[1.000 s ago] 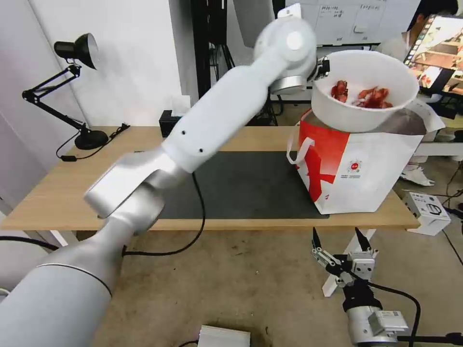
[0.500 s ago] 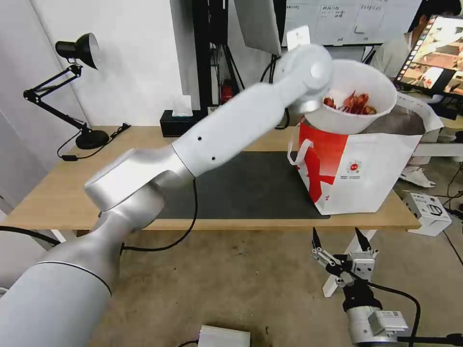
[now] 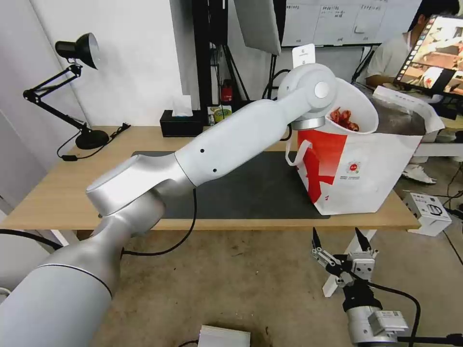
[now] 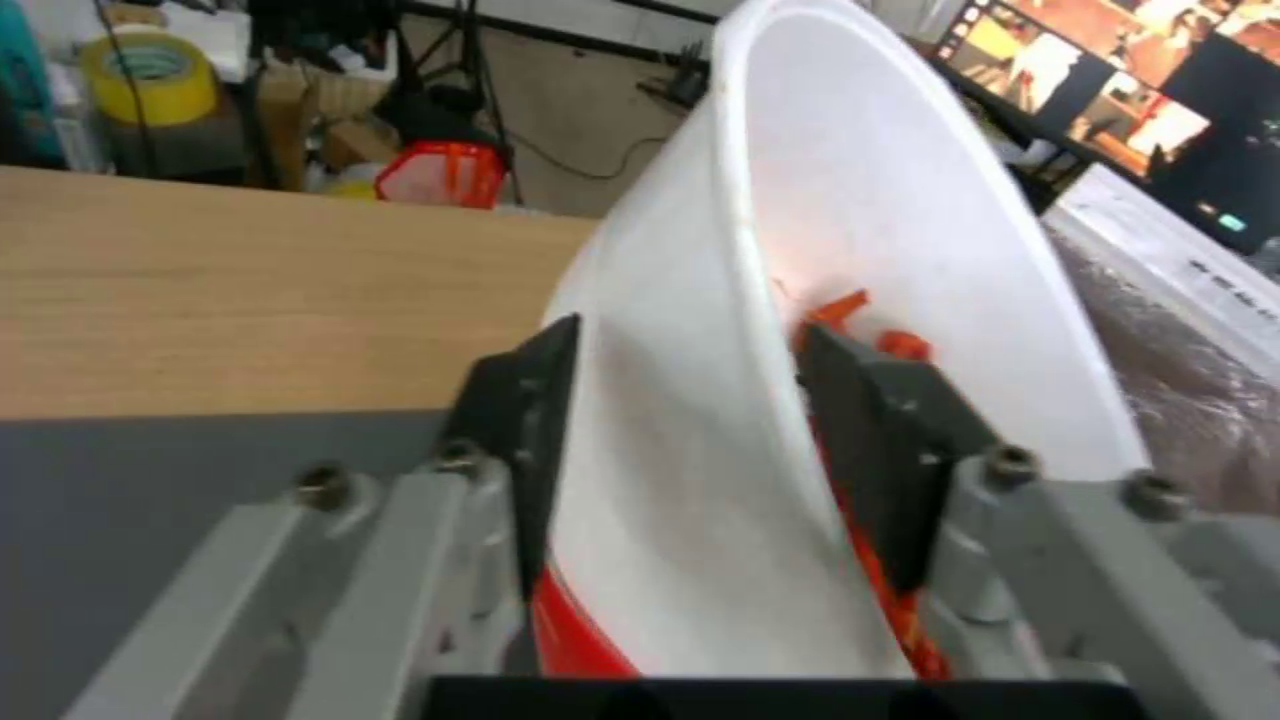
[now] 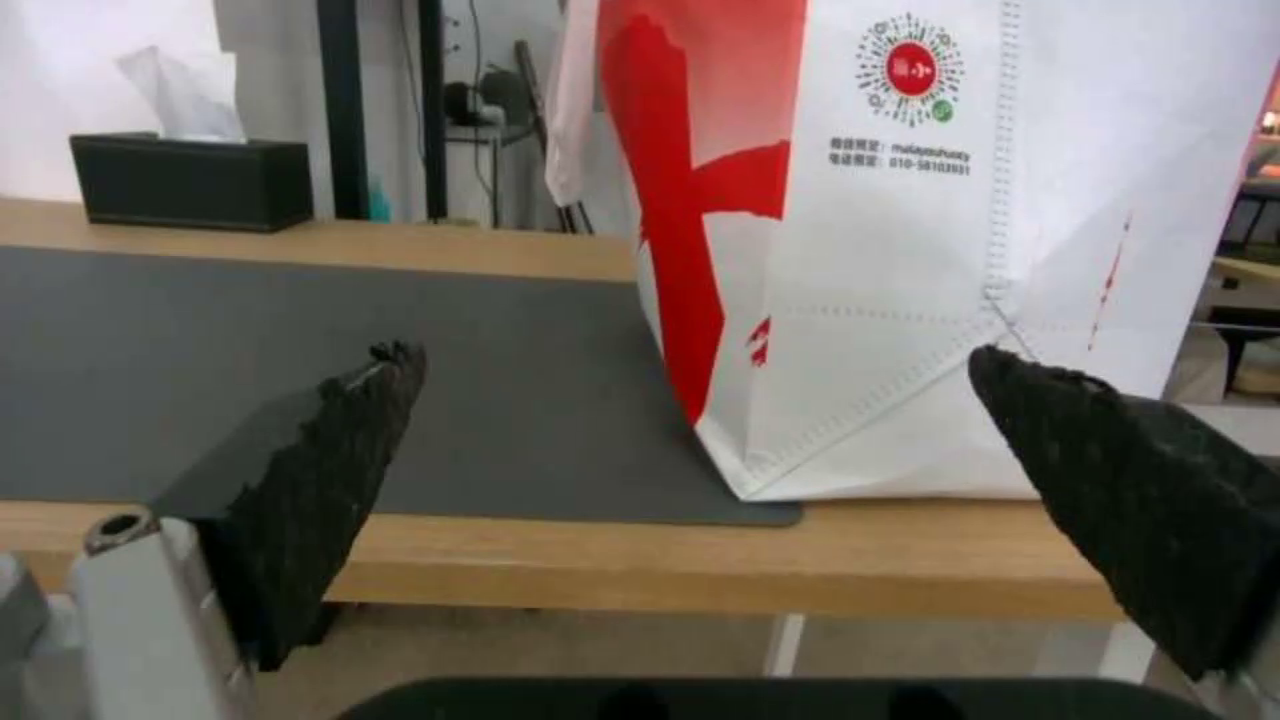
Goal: Pick up the trash from the table and place it into the takeout bag.
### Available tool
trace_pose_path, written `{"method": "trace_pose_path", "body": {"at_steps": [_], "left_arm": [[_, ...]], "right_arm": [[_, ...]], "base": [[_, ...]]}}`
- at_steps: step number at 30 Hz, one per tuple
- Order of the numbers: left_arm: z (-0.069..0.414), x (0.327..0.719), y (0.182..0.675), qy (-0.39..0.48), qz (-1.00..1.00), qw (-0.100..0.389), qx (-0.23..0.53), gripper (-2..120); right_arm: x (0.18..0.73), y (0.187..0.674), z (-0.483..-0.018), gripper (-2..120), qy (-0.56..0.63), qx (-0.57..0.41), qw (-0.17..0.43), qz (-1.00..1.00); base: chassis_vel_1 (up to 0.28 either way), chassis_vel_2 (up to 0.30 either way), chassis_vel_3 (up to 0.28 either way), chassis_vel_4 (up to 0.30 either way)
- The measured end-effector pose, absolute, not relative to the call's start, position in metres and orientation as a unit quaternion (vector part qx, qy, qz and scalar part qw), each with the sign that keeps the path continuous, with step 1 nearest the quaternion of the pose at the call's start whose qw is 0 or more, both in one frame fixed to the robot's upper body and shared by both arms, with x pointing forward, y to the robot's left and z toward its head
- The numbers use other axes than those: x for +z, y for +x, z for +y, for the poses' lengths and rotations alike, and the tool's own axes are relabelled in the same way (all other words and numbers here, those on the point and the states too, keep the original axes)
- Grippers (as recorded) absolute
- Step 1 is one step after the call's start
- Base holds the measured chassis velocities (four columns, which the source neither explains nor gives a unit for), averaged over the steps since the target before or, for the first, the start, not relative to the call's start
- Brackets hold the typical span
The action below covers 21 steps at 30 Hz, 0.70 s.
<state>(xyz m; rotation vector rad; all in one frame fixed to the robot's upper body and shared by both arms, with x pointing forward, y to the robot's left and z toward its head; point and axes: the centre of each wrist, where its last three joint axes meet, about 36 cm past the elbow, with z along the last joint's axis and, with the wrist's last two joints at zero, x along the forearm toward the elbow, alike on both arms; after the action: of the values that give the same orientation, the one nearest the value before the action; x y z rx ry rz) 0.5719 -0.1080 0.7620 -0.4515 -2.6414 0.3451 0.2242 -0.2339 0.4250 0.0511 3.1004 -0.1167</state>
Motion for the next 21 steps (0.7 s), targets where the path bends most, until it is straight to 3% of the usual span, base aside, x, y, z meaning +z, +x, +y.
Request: {"method": "trace_pose_path", "body": {"at_steps": [1, 4, 12, 21], "left_arm": [[-0.108, 0.762, 0.572, -0.163, -0.954, 0.218, 0.125, 53], [-0.109, 0.764, 0.567, -0.177, -0.952, 0.216, 0.127, 70], [-0.110, 0.769, 0.557, -0.208, -0.944, 0.214, 0.142, 97], [-0.113, 0.769, 0.544, -0.245, -0.933, 0.214, 0.154, 100]], "right_arm": [[0.425, 0.224, -0.234, 100, 0.016, -0.038, 0.019, 0.999], [0.425, 0.224, -0.234, 100, 0.016, -0.038, 0.019, 0.999], [0.425, 0.224, -0.234, 100, 0.016, -0.038, 0.019, 0.999], [0.425, 0.224, -0.234, 100, 0.016, -0.038, 0.019, 0.999]], "base": [[0.000, 0.000, 0.000, 0.000], [0.000, 0.000, 0.000, 0.000], [0.000, 0.000, 0.000, 0.000], [0.000, 0.000, 0.000, 0.000]]}}
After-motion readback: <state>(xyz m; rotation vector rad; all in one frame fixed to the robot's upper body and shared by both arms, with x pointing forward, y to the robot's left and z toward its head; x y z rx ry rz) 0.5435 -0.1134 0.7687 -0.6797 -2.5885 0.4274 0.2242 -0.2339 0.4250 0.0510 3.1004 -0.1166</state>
